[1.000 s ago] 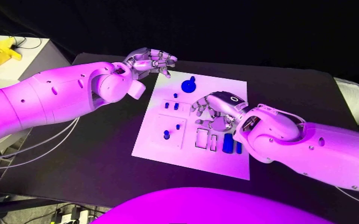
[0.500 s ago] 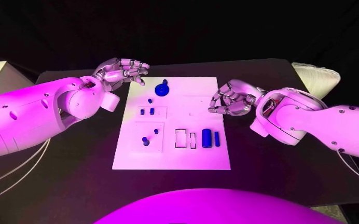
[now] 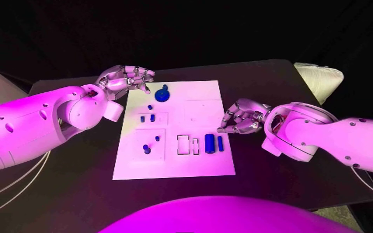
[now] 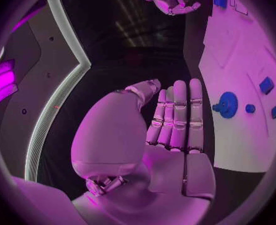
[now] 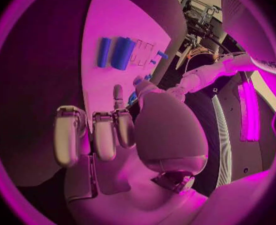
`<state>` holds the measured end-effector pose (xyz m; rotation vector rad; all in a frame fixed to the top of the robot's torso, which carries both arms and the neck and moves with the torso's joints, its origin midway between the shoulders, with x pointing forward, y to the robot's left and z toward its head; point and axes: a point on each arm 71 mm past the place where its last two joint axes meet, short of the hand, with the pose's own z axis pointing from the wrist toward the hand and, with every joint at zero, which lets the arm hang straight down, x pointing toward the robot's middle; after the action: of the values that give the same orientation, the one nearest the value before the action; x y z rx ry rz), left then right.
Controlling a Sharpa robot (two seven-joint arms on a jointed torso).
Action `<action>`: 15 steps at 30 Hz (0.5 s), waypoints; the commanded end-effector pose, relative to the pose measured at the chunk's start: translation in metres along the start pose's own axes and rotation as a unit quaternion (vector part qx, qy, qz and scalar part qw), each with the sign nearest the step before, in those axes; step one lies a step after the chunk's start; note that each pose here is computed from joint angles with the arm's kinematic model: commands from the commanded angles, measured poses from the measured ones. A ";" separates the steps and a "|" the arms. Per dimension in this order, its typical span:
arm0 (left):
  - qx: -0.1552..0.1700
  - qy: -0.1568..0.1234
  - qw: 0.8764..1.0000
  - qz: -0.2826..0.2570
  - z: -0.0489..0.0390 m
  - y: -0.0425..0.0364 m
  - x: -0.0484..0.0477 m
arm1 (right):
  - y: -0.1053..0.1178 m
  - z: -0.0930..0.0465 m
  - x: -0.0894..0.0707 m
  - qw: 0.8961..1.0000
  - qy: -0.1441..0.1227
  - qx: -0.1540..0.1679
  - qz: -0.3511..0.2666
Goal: Assemble the parts on the task board
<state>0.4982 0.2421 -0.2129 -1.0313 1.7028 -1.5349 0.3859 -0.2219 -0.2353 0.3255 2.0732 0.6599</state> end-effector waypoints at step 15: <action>0.007 0.007 1.000 -0.003 -0.0022 -0.0012 0.0028 | 0.007 0.010 0.032 0.998 0.019 0.015 -0.064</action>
<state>0.4957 0.2428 -0.2127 -1.0316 1.7043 -1.5385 0.3768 -0.1990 -0.2562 0.2309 2.1132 0.5925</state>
